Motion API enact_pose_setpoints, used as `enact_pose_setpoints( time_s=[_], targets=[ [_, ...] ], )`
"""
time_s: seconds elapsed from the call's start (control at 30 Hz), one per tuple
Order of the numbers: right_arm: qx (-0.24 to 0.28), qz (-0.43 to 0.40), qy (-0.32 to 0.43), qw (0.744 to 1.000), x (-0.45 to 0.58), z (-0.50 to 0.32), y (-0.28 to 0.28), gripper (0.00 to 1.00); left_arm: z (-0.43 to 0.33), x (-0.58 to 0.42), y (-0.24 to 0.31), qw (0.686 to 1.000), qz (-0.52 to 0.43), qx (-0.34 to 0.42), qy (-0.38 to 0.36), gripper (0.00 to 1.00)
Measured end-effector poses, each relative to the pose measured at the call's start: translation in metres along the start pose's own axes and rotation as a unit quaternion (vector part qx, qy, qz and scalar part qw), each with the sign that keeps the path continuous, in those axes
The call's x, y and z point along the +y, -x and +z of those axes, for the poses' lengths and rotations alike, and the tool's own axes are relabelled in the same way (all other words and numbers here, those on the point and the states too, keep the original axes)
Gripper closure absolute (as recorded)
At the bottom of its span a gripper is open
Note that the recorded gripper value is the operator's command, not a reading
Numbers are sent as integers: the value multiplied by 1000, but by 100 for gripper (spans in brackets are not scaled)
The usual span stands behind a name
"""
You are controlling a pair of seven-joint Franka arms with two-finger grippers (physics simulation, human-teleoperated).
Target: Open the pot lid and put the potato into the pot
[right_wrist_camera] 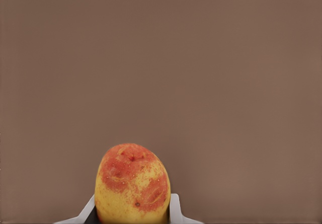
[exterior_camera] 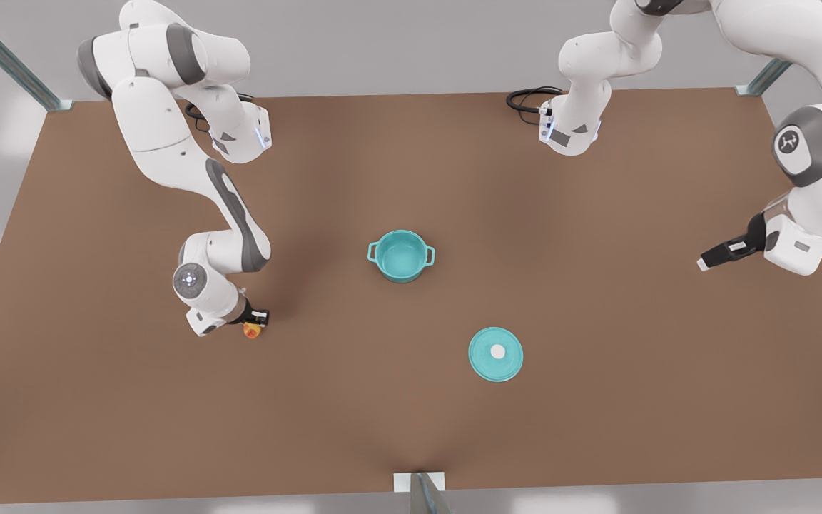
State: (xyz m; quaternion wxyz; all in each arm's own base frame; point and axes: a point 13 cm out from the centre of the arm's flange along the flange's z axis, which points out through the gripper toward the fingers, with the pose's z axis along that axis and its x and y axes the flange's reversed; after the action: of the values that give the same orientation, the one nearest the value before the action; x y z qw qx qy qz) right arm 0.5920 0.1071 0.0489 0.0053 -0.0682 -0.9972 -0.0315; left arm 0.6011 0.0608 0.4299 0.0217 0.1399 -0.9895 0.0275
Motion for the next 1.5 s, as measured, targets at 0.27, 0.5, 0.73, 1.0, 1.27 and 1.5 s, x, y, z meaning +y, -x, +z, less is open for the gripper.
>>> enact_pose_setpoints(
  time_s=[0.27,0.5,0.73,1.0,1.27,1.5],
  targets=[
    [-29,-33,13,999,38,-69,9,51,0,0,-2,999,32,4,0,0],
    [-41,-96,33,994,115,-114,-12,53,0,1,-2,999,51,4,0,0],
    [-38,-173,53,983,196,-132,-55,53,0,1,-2,998,63,4,0,0],
    [-45,-263,72,961,296,-145,-109,54,0,0,-3,997,73,5,0,0],
    [-13,-339,77,937,375,-105,-194,56,0,0,-3,997,79,5,0,0],
    [10,-360,62,931,397,-47,-213,55,-1,0,-4,997,83,5,0,0]
  ],
)
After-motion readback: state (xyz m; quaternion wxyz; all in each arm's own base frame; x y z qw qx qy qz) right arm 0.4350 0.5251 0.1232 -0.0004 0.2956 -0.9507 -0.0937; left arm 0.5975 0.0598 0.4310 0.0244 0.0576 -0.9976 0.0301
